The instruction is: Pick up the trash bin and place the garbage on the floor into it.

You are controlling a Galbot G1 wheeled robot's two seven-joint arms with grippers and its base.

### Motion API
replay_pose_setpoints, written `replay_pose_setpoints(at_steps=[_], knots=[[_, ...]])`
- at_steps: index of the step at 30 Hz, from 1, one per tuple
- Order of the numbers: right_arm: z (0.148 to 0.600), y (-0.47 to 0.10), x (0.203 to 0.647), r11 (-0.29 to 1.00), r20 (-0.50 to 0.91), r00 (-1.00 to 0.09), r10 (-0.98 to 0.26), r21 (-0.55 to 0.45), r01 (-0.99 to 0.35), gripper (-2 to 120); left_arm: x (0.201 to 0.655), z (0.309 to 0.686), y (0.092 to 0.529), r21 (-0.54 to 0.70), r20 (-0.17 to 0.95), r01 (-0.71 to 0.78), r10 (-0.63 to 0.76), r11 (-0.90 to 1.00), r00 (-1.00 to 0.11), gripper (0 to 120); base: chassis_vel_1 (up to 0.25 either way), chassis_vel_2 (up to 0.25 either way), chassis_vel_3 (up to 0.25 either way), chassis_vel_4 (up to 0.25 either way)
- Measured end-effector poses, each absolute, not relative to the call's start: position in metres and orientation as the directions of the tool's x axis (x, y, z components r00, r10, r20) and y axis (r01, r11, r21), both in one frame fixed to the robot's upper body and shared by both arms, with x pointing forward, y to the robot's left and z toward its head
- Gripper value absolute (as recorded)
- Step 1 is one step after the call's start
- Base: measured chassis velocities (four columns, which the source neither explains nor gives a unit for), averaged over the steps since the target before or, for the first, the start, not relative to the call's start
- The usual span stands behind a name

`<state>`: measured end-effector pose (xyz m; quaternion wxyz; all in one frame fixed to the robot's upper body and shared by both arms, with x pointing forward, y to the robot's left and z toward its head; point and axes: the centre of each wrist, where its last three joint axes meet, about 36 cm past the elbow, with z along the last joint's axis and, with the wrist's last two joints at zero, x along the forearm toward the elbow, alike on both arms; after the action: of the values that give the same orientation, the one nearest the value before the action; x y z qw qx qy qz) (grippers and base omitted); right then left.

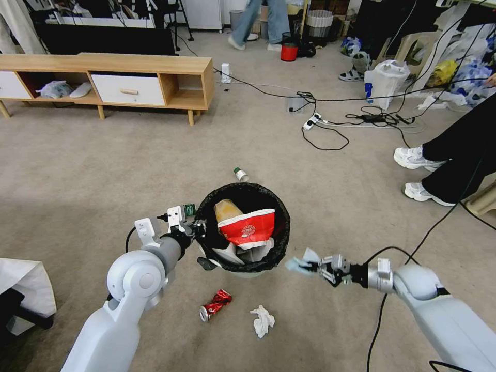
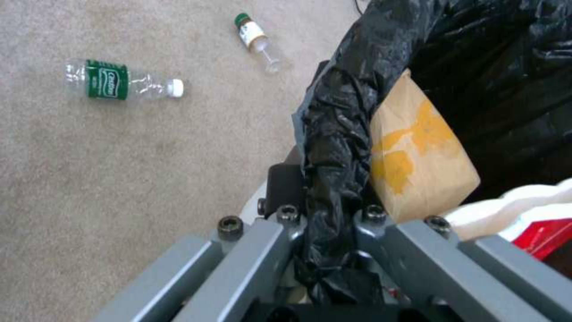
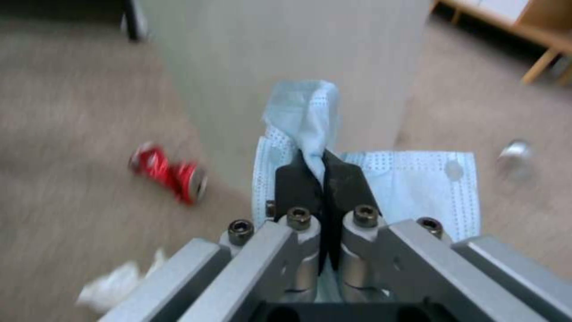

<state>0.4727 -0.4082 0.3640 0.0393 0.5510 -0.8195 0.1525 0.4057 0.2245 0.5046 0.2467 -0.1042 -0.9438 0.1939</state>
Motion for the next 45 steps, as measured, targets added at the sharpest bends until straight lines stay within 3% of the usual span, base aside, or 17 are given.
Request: replay_pose_setpoints(at_steps=[23, 36, 45], knots=[[0.466, -0.43, 0.462, 0.388, 0.093, -0.442, -0.892, -0.343, -0.855, 0, 0.401, 0.508, 0.226, -0.412, 0.422, 0.103, 0.29, 0.906, -0.859, 3, 0.0, 0.0, 0.0, 0.0], [0.515, -0.393, 0.456, 0.332, 0.004, -0.362, -0.932, -0.392, -0.858, 0, 0.398, 0.507, 0.224, -0.409, 0.427, 0.107, 0.294, 0.906, -0.855, 3, 0.0, 0.0, 0.0, 0.0], [0.525, -0.367, 0.469, 0.255, 0.014, -0.283, -0.959, -0.393, -0.883, 0, 0.401, 0.503, 0.222, -0.411, 0.436, 0.109, 0.3, 0.905, -0.849, 3, 0.0, 0.0, 0.0, 0.0]])
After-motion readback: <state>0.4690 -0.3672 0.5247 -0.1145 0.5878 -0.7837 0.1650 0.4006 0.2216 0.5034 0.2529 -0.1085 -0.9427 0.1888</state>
